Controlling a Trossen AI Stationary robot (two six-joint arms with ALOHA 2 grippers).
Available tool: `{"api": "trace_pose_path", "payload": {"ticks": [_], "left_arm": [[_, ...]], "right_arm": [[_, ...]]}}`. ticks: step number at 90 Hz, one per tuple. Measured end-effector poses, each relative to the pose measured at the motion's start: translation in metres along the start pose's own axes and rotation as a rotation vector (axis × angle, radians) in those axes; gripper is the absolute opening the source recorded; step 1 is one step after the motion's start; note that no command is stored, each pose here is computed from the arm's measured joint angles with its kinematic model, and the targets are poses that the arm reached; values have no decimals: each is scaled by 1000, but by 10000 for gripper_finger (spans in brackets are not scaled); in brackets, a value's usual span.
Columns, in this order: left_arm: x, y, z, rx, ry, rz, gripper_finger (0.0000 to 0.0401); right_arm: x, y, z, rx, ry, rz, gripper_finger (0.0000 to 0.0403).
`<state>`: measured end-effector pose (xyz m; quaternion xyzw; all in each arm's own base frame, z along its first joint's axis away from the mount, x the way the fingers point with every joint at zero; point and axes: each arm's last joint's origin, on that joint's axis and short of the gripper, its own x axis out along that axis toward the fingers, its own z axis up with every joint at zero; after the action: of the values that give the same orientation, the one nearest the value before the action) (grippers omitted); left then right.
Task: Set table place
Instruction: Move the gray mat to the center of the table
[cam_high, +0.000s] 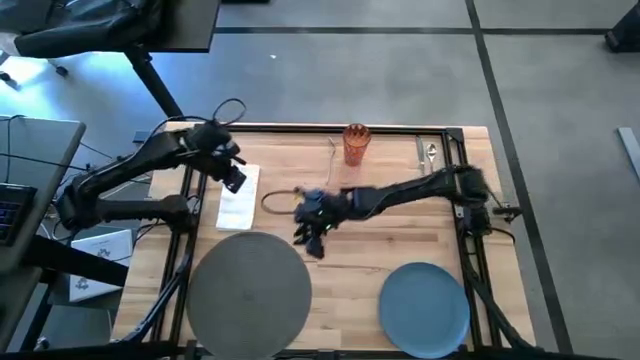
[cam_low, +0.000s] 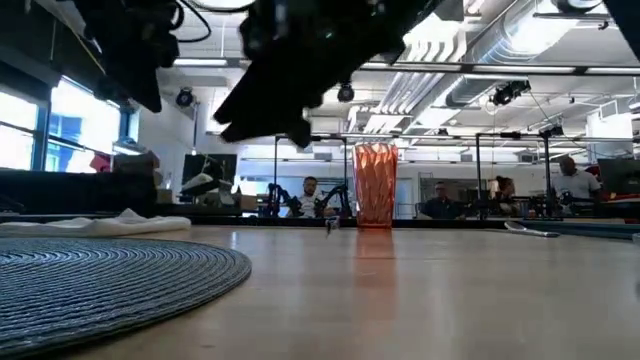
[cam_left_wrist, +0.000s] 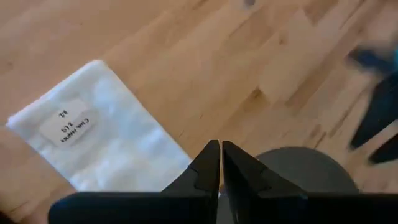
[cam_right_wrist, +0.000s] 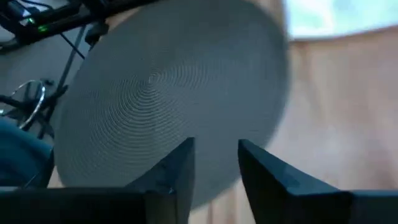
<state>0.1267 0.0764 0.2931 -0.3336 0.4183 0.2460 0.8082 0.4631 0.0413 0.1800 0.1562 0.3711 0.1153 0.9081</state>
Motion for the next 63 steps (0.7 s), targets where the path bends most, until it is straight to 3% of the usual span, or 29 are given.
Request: {"api": "trace_pose_path", "payload": {"ticks": [17, 28, 47, 63], "left_arm": [[-7, 0, -3, 6, -31, -12, 5], [-7, 0, -4, 7, -29, -17, 5], [-7, 0, -3, 7, -30, -18, 5], [-7, -1, -3, 8, -32, -19, 5]], "right_arm": [[58, 6, -8, -20, 49, 52, 10], [78, 8, -8, -3, 68, 99, 6], [78, -14, -24, 139, 205, -12, 0], [54, -22, -33, 238, 389, -149, 0]]}}
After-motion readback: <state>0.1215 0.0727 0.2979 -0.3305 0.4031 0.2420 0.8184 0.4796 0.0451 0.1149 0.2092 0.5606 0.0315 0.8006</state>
